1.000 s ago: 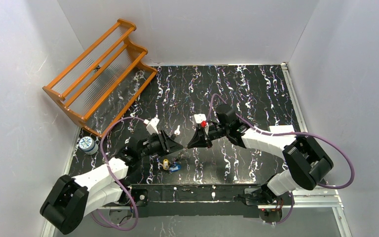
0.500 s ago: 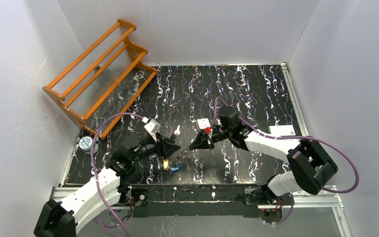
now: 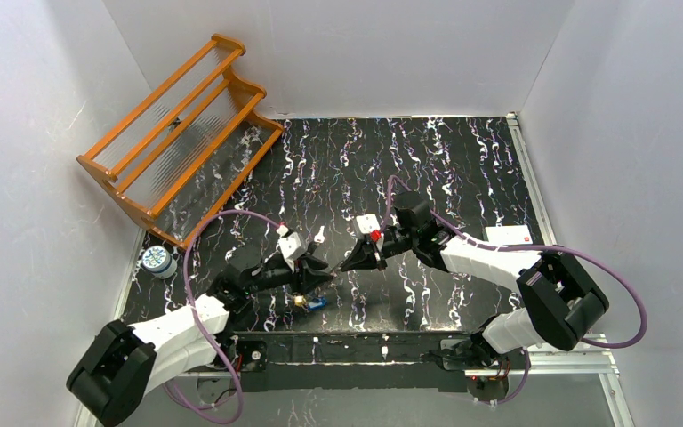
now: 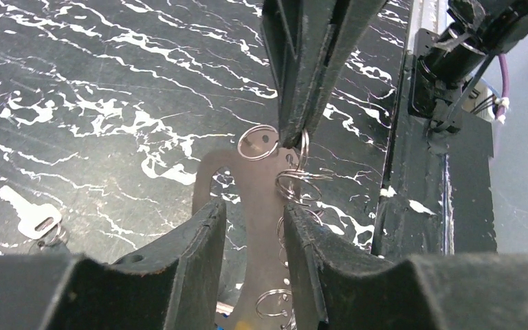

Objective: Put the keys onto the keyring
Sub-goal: Adjust the keyring.

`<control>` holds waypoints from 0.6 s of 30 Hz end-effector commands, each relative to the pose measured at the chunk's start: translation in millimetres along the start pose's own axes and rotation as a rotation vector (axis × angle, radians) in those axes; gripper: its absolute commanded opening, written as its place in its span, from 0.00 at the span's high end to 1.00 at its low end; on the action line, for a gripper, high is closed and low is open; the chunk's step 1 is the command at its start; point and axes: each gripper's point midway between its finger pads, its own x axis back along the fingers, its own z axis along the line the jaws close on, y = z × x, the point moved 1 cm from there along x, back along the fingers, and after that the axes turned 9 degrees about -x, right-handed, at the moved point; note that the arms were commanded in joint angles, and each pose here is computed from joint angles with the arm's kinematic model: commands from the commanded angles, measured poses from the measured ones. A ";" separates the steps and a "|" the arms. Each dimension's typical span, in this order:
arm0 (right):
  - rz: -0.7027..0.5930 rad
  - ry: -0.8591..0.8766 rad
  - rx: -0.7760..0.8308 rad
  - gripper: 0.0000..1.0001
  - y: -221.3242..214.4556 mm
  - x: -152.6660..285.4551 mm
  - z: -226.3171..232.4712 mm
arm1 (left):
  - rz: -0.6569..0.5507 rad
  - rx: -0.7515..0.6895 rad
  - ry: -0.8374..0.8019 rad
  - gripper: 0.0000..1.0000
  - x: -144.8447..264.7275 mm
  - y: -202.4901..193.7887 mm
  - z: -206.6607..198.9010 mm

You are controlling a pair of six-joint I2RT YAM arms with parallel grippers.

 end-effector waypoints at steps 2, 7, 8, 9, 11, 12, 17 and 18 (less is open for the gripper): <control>-0.033 0.023 0.067 0.99 15.5 -0.5 2.1 | -0.069 -0.114 -0.079 0.67 -9.3 18.1 -9.4; -0.031 0.024 0.068 0.99 15.1 -0.1 2.6 | -0.085 -0.116 -0.076 0.70 -12.0 20.5 -10.5; -0.032 0.026 0.069 0.99 15.5 -0.2 3.0 | -0.092 -0.116 -0.074 0.70 -12.3 21.2 -10.6; -0.032 0.027 0.068 0.99 15.4 -0.2 2.8 | -0.097 -0.116 -0.070 0.71 -12.5 21.9 -10.1; -0.032 0.031 0.069 0.99 15.2 -0.4 3.2 | -0.104 -0.115 -0.075 0.73 -12.9 22.4 -11.4; -0.033 0.032 0.071 0.99 15.9 -0.5 3.5 | -0.104 -0.114 -0.081 0.74 -13.4 21.9 -12.3; -0.030 0.032 0.070 0.99 14.9 -0.6 3.2 | -0.100 -0.114 -0.122 0.83 -15.5 20.0 -18.3; -0.030 0.032 0.069 0.99 15.0 -0.5 3.1 | -0.096 -0.114 -0.130 0.86 -15.7 18.4 -19.2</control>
